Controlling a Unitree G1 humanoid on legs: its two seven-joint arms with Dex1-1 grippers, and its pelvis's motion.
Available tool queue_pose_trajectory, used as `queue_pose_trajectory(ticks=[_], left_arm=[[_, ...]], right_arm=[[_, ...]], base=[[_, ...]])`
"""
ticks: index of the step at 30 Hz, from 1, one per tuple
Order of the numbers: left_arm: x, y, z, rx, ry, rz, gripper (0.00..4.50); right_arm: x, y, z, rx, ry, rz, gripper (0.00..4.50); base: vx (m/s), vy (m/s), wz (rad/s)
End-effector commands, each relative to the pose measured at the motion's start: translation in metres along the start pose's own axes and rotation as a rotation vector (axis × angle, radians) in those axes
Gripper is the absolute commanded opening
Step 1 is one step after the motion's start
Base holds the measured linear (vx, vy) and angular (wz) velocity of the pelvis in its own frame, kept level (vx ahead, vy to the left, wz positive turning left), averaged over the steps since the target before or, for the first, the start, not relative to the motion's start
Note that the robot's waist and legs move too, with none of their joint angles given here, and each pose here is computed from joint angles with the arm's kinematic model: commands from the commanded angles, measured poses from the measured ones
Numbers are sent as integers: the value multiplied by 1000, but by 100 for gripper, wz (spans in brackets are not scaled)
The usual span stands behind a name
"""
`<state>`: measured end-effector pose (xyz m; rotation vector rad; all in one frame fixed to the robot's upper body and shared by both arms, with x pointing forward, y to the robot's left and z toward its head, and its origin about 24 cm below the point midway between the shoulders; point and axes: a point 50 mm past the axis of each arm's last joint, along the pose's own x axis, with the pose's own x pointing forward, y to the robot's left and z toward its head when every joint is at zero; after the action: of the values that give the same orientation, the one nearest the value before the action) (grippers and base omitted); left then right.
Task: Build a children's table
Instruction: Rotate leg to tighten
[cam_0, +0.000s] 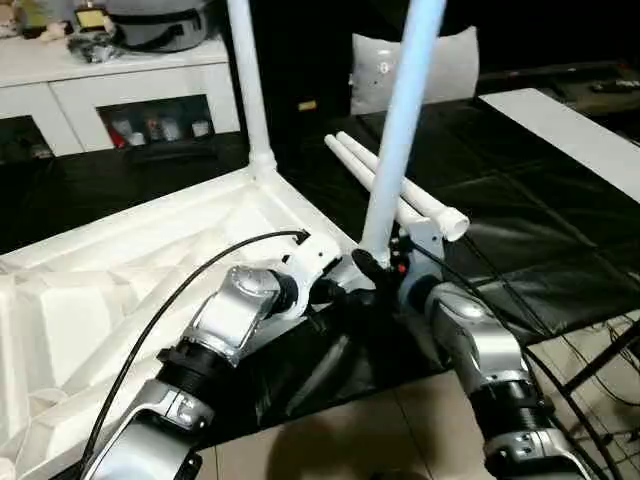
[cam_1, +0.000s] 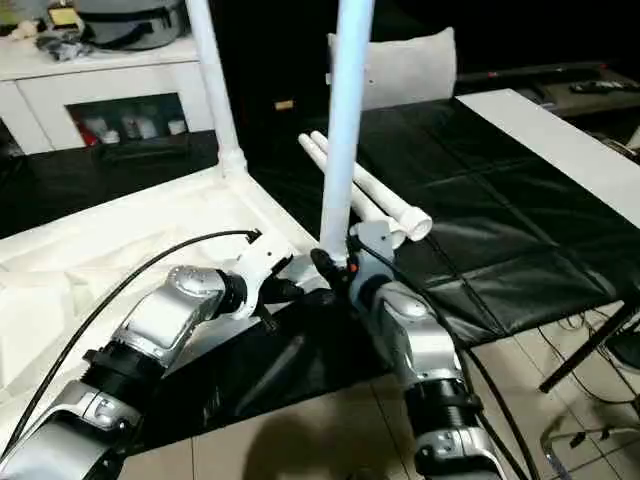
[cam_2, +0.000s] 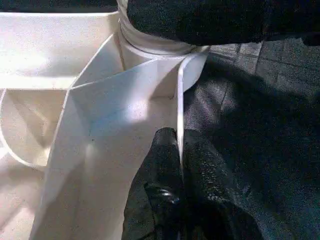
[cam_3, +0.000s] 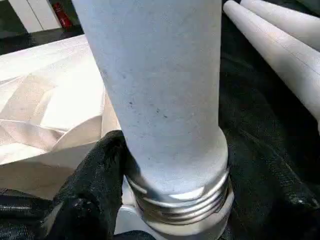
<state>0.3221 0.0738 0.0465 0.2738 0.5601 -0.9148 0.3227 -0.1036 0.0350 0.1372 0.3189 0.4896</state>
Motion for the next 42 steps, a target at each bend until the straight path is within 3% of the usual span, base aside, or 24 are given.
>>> queue_pose_trajectory(ticks=[1,3,5,8,16,23,28,31,34,42], left_arm=[[-1,-8,47,100,-160,-25,0],[-2,-7,45,105,-156,-21,0],[-6,0,39,115,-140,-9,0],[-9,4,35,124,-134,-4,0],[-21,17,21,184,-116,-37,0],[-32,24,10,253,-141,-130,0],[-38,27,0,305,-112,-169,0],[-38,29,-3,275,-122,-165,0],[-38,29,-4,269,-129,-173,55],[-37,27,-4,288,-139,-187,101]], right_arm=[[13,45,-29,116,128,188,267],[13,44,-29,97,126,185,267],[11,36,-26,70,86,168,337],[6,29,-21,46,44,168,344],[-33,10,-4,-91,-87,314,428],[-68,-10,-1,-226,-71,349,441],[-78,-16,0,-204,-66,370,441],[-81,-19,1,-184,-79,352,441],[-82,-21,1,-184,-81,346,450],[-87,-22,-3,-196,-45,353,450]], base=[[0,0,0],[-37,-6,-8],[0,0,0],[83,-86,-24],[66,11,-9],[8,1,-1],[0,0,0],[0,0,0],[0,0,0],[0,0,0]])
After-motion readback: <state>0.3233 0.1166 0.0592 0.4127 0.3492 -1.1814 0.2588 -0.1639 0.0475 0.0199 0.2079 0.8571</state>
